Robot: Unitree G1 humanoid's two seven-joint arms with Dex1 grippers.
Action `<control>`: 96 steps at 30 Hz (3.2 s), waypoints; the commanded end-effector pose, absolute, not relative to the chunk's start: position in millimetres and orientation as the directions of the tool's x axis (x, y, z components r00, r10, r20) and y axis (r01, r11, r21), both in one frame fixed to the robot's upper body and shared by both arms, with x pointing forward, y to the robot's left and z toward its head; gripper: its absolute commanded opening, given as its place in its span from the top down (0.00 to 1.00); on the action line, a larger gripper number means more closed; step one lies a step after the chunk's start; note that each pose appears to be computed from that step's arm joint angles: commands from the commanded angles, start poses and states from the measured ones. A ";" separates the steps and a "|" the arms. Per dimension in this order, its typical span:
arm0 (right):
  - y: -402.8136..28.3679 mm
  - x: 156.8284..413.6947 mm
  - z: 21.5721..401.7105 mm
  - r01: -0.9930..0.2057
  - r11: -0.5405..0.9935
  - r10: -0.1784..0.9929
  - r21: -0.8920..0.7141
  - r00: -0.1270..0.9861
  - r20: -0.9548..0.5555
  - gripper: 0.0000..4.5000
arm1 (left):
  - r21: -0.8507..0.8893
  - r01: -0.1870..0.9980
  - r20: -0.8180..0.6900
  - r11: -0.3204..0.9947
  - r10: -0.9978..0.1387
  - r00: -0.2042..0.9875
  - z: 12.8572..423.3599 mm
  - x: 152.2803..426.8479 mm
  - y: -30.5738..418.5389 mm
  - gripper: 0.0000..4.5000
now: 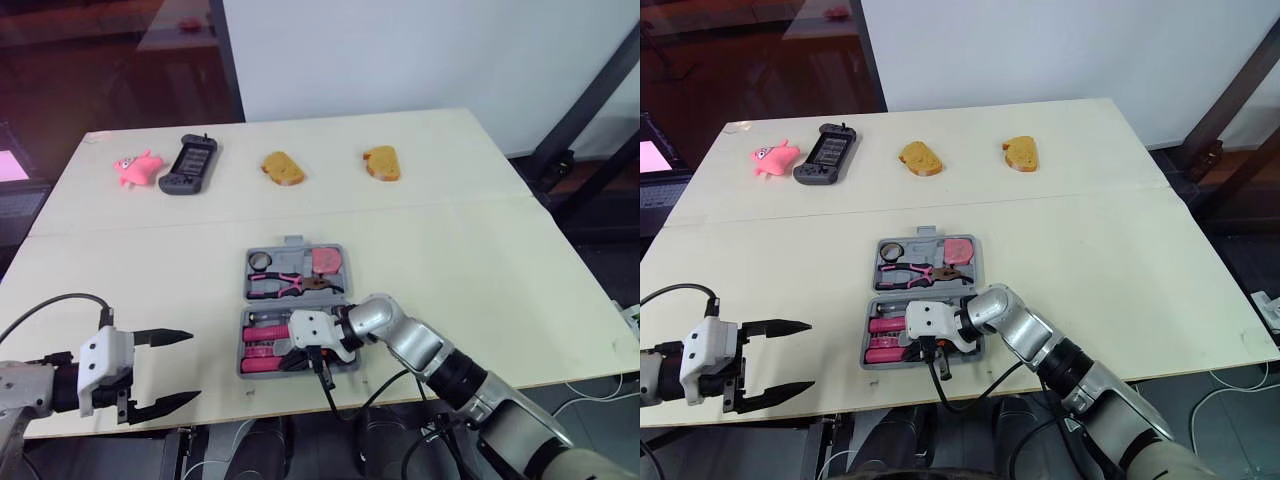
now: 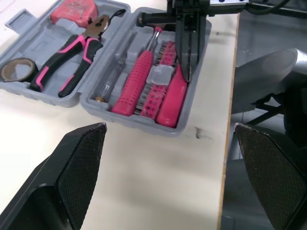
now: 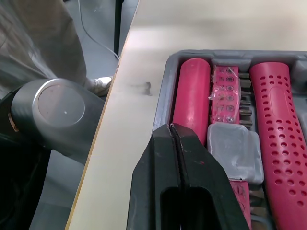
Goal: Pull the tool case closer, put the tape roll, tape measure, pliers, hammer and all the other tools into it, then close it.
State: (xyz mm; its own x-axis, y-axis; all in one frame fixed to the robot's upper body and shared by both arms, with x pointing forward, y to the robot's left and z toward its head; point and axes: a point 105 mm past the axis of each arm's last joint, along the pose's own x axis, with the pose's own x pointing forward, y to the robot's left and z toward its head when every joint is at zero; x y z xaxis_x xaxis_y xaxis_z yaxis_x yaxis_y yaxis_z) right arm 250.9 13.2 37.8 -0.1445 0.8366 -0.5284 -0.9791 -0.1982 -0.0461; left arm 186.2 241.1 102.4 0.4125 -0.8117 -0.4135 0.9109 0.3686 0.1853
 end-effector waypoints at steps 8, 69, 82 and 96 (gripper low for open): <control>-4.9 266.6 140.4 -0.989 -0.064 0.983 -0.135 -0.039 -0.181 0.99 | 0.172 0.830 -0.502 0.531 -0.677 0.538 86.7 214.8 264.9 0.00; -100.2 323.1 50.7 -0.967 0.119 0.775 -0.226 0.233 -0.587 1.00 | 0.081 0.941 -0.413 0.329 -0.848 0.332 21.5 304.1 152.9 0.99; -90.7 290.0 51.8 -0.979 0.132 0.790 -0.155 0.199 -0.580 1.00 | 0.069 0.936 -0.431 0.345 -0.836 0.339 10.7 275.8 154.1 0.99; -89.7 287.5 44.2 -0.980 0.151 0.781 -0.132 0.200 -0.592 1.00 | 0.038 0.935 -0.471 0.353 -0.819 0.328 5.6 258.8 163.0 0.99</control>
